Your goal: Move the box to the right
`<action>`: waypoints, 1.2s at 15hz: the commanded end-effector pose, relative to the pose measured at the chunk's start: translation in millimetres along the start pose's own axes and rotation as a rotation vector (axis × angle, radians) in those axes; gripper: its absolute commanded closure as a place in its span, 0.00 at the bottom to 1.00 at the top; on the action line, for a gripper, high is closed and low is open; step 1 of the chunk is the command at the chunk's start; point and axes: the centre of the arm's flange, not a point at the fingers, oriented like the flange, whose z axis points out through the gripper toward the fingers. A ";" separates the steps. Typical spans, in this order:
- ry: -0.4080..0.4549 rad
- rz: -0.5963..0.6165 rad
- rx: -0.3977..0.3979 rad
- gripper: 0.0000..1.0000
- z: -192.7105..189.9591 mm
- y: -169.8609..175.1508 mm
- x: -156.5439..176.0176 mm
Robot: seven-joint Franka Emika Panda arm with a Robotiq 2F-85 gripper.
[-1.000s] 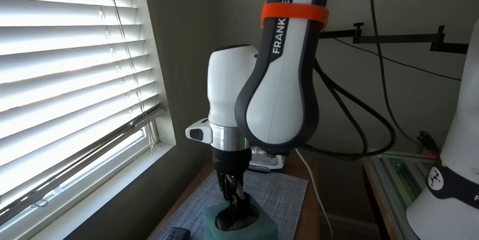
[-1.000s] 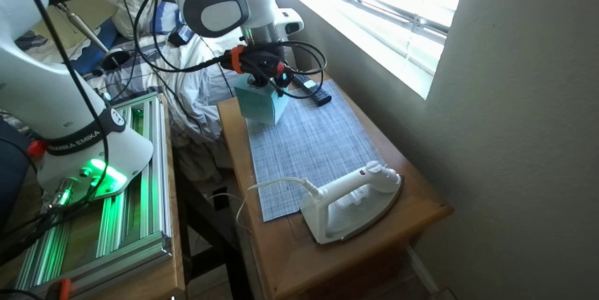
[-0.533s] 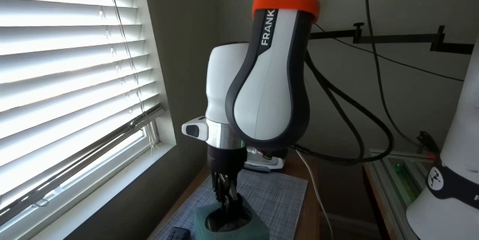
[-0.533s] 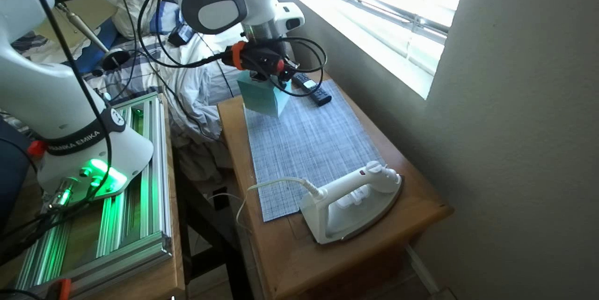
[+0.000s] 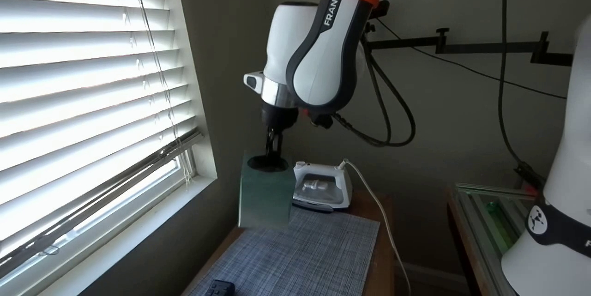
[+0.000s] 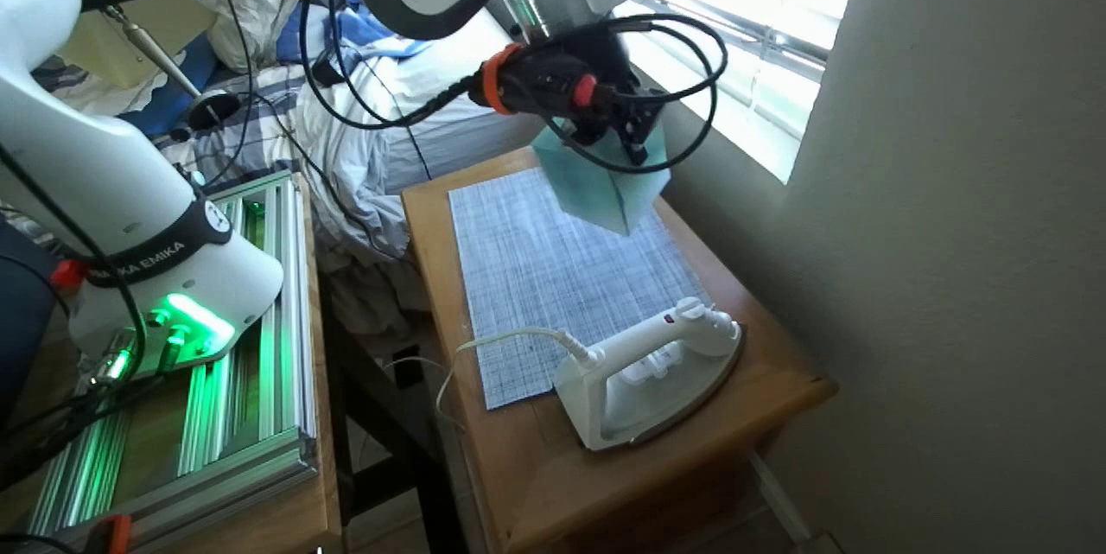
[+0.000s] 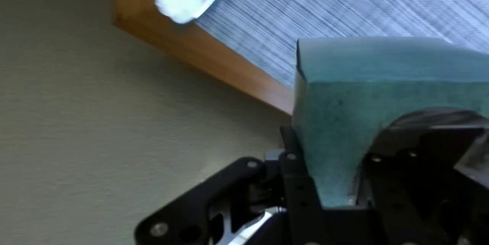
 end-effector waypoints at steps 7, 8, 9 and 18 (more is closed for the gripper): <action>-0.086 0.099 -0.062 0.99 7.3 30.0 -8.0; -0.120 0.126 -0.084 0.99 11.4 34.1 -11.6; -0.142 0.152 -0.088 0.99 15.8 39.9 -15.7; -0.099 0.315 0.030 0.99 54.0 18.5 -10.8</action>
